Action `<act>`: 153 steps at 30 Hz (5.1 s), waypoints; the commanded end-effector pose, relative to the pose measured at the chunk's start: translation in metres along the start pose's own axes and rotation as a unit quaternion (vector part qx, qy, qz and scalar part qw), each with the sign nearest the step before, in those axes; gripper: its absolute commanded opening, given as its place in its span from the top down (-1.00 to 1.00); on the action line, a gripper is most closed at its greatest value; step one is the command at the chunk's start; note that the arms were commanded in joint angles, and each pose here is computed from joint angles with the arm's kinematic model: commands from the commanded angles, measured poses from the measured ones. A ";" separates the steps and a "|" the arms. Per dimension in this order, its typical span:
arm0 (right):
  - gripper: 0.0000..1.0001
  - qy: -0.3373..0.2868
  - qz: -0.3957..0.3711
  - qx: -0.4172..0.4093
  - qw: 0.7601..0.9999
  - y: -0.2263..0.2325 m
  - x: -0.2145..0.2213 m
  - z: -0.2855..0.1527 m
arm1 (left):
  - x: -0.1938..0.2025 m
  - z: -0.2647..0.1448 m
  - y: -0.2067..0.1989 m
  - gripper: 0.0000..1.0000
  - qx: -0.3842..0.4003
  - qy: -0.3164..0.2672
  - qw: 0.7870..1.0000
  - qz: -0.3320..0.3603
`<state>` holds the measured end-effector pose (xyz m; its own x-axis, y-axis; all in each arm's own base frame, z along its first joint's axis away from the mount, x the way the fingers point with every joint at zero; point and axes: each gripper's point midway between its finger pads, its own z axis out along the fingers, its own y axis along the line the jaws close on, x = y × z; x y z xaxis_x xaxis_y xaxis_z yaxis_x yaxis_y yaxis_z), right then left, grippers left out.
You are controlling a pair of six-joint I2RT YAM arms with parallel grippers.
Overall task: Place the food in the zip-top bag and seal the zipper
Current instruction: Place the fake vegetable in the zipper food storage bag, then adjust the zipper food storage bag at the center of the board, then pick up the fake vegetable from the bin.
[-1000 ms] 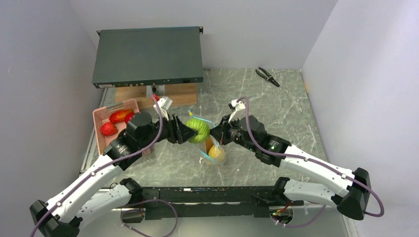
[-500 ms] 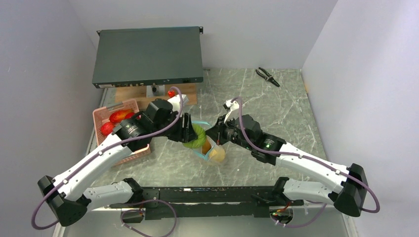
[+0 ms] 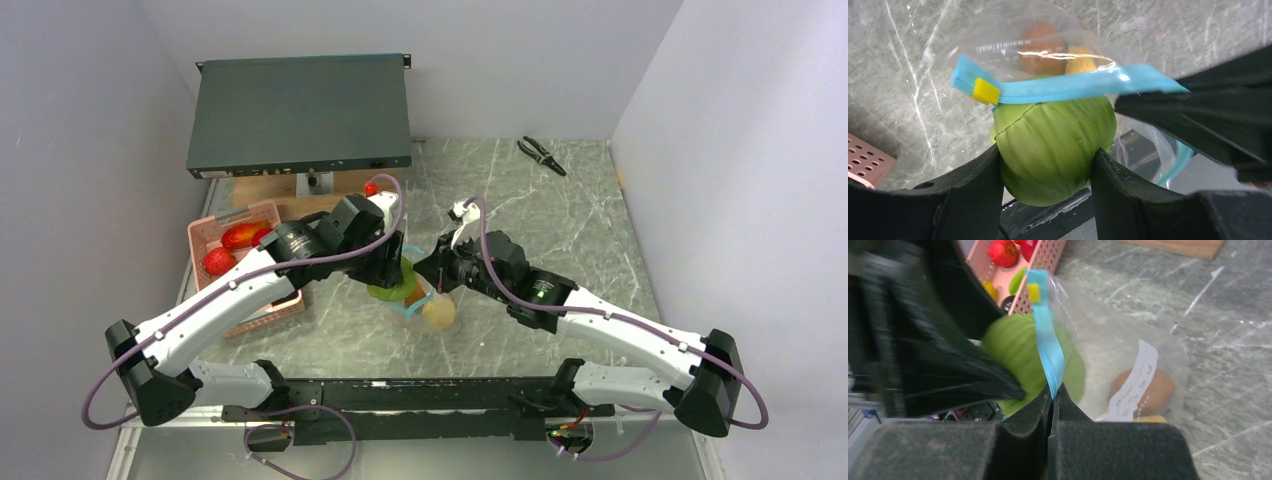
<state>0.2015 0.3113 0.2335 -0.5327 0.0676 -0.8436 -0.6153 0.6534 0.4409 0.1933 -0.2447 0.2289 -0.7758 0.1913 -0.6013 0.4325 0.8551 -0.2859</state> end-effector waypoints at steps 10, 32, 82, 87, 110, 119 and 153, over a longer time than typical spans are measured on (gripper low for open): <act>1.00 -0.068 0.019 -0.072 0.995 0.047 -0.054 -0.006 | -0.014 0.000 -0.002 0.28 -0.009 -0.016 1.000 0.011; 1.00 -0.052 0.007 -0.044 0.998 0.029 -0.036 -0.003 | -0.029 -0.053 -0.008 -0.98 0.037 -0.103 0.994 0.002; 1.00 -0.102 -0.017 0.081 0.991 -0.015 -0.062 -0.029 | -0.021 -0.030 -0.028 0.99 0.159 -0.199 0.961 -0.109; 1.00 -0.122 -0.042 0.118 0.985 -0.028 -0.074 -0.050 | -0.028 -0.042 -0.031 1.00 0.166 -0.212 0.958 -0.104; 1.00 -0.099 -0.035 0.094 0.990 -0.027 -0.051 -0.037 | -0.015 -0.059 0.028 -0.55 0.014 -0.206 0.977 -0.061; 1.00 -0.099 -0.039 0.093 0.990 -0.026 -0.051 -0.036 | 0.036 -0.067 0.140 -0.80 -0.223 -0.209 0.945 -0.114; 1.00 -0.091 -0.047 0.079 0.992 -0.020 -0.051 -0.029 | 0.071 -0.001 0.324 -0.98 -0.199 -0.256 0.840 -0.436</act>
<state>0.2201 0.2635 0.2561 -0.3997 0.0859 -0.9126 -0.5191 0.7993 0.3026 0.2603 0.0486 0.0825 -0.4397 -0.7161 -0.5422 -0.5239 0.6948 -0.4928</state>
